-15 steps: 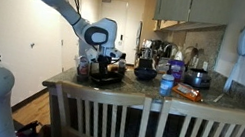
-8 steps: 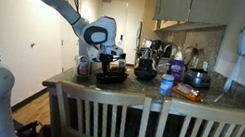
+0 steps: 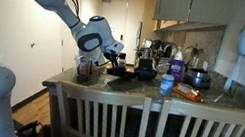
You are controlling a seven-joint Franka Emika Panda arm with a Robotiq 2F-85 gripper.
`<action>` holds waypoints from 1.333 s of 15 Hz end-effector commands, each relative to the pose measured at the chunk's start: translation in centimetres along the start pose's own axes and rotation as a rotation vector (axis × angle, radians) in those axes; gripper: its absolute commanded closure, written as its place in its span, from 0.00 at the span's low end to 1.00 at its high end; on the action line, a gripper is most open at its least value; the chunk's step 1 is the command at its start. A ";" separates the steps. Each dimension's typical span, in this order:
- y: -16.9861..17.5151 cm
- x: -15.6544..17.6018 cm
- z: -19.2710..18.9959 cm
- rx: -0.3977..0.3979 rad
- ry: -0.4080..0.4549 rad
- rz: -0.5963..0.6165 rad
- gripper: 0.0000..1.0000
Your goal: Slide the black plastic plate bowl forward.
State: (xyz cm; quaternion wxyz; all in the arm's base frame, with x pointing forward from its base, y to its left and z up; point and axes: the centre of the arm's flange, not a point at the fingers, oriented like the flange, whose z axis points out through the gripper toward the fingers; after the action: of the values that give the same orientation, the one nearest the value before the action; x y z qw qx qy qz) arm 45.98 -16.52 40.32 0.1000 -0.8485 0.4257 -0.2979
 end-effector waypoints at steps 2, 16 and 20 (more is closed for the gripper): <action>-0.2 -1.4 0.8 0.092 0.144 0.199 0.98; -4.5 -3.0 -1.9 0.183 0.169 0.338 0.66; -4.4 -3.0 -1.9 0.182 0.168 0.340 0.66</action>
State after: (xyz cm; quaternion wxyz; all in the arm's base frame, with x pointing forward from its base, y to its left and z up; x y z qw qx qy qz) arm 46.46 -11.32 42.45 0.1891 -0.7241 0.5410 -0.3838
